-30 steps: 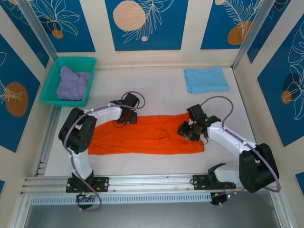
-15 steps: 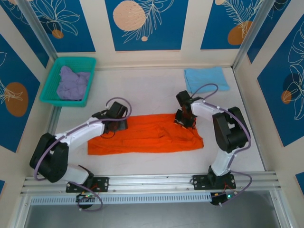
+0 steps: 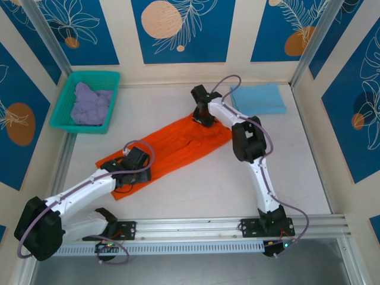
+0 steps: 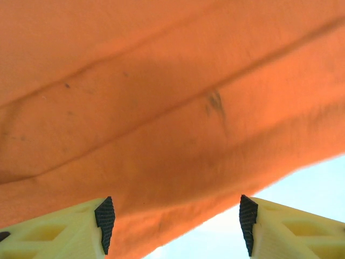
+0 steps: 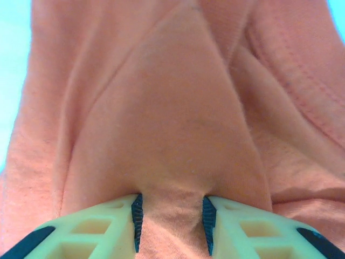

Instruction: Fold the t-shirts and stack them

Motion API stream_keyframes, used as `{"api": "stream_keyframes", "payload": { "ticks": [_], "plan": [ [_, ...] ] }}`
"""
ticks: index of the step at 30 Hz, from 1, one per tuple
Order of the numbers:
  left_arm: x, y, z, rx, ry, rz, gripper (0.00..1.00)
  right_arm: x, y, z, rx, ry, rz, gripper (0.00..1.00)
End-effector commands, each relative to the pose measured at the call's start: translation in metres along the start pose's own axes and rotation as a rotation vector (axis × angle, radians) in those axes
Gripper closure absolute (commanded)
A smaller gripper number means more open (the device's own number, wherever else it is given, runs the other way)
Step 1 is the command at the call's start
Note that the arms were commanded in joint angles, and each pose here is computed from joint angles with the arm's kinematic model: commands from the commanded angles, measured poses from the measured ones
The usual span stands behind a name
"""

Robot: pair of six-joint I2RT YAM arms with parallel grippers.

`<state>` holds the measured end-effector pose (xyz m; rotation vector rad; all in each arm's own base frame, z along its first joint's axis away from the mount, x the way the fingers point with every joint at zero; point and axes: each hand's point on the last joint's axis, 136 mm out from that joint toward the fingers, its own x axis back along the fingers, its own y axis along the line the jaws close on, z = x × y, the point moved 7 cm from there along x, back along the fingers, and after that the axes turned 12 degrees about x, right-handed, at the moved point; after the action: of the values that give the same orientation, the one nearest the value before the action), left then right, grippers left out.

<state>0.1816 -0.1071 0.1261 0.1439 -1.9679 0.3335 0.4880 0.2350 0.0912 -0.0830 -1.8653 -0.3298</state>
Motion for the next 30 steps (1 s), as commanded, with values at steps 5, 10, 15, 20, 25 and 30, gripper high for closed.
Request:
{"api": "stream_keyframes", "payload": {
  "ticks": [5,10,15,20,25,30],
  "plan": [
    [-0.027,-0.015,0.026,-0.099,0.194,0.013,0.39,-0.048,0.023,-0.021,-0.020,0.127,-0.228,0.61],
    [-0.042,-0.021,0.031,-0.121,0.241,-0.020,0.39,-0.036,0.036,-0.047,-0.034,0.077,-0.426,0.56],
    [-0.053,-0.043,0.044,-0.150,0.349,0.066,0.40,-0.009,0.029,-0.078,-0.021,-0.016,-0.478,0.47],
    [-0.050,-0.076,0.060,-0.214,0.409,0.136,0.40,0.076,0.018,-0.100,0.038,-0.122,-0.485,0.39],
    [-0.034,-0.124,0.085,-0.314,0.465,0.215,0.40,0.141,-0.012,-0.089,0.072,-0.151,-0.375,0.37],
    [-0.014,-0.161,0.114,-0.443,0.493,0.231,0.39,0.143,-0.062,-0.043,0.043,-0.072,-0.233,0.39]
  ]
}}
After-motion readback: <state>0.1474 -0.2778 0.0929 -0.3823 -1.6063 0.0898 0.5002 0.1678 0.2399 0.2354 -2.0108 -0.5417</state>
